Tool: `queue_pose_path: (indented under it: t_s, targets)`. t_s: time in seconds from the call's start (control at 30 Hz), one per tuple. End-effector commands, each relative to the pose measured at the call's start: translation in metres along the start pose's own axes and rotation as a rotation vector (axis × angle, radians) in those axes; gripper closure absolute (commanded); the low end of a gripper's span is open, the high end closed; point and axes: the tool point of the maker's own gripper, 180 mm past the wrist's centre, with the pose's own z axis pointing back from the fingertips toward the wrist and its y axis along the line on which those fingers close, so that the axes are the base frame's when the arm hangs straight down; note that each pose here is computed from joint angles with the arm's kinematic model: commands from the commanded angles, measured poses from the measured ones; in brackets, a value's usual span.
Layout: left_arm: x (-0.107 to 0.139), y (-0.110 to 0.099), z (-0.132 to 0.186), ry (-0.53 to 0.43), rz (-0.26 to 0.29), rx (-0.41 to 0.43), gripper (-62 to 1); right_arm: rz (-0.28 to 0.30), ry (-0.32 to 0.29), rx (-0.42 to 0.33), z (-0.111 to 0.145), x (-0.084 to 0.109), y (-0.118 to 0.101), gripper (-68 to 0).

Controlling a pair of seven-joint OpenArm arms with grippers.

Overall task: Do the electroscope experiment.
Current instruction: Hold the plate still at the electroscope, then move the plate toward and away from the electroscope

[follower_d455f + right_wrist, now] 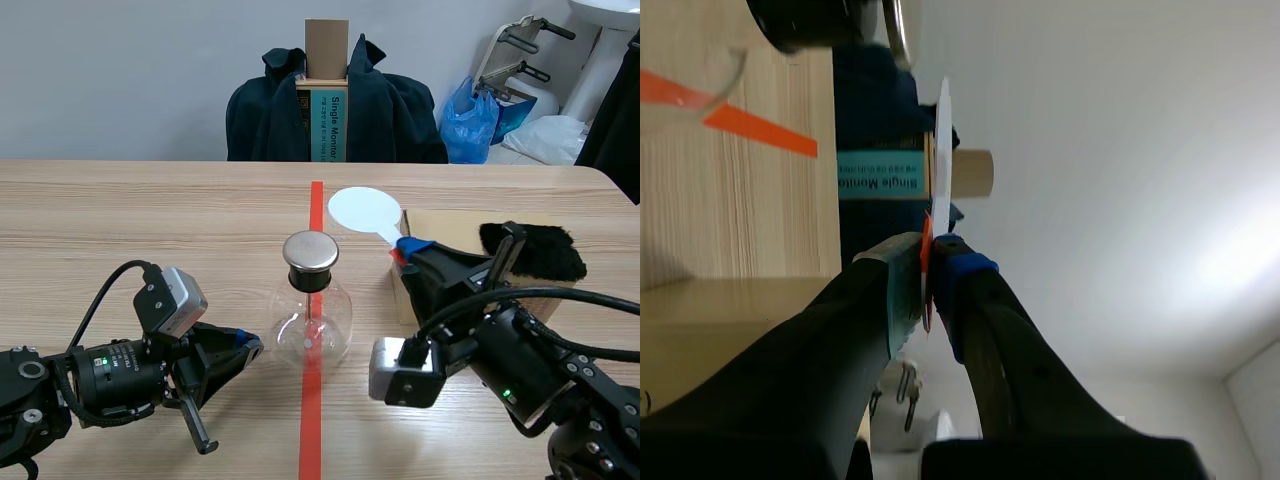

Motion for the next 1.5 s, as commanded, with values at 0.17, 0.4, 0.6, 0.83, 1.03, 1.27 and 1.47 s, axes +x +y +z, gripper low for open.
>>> queue_pose_path:
  t_s: [0.17,0.4,0.6,0.83,1.03,1.27,1.47]
  targets:
    - [0.016,0.003,-0.003,-0.05,-0.009,0.005,-1.9,0.011,0.095,-0.034,-0.002,-0.019,-0.011,-0.8]
    - [0.016,0.003,-0.003,-0.05,-0.009,0.005,-1.9,0.011,0.127,-0.034,-0.002,-0.025,-0.011,-0.8]
    - [0.016,0.003,-0.003,-0.05,-0.009,0.005,-1.9,0.013,0.033,-0.034,-0.003,-0.008,-0.011,-0.8]
    - [0.016,0.003,-0.003,-0.05,-0.009,0.005,-1.9,0.02,-0.114,-0.039,-0.004,0.017,-0.013,-0.8]
    - [0.016,0.003,-0.003,-0.05,-0.009,0.005,-1.9,0.043,-0.23,-0.029,-0.001,0.038,-0.01,-0.8]
    - [0.016,0.003,-0.003,-0.05,-0.009,0.005,-1.9,0.044,-0.353,-0.026,0.006,0.059,-0.009,-0.8]
    - [0.016,0.003,-0.003,-0.05,-0.009,0.005,-1.9,0.045,-0.395,-0.024,0.009,0.066,-0.009,-0.8]
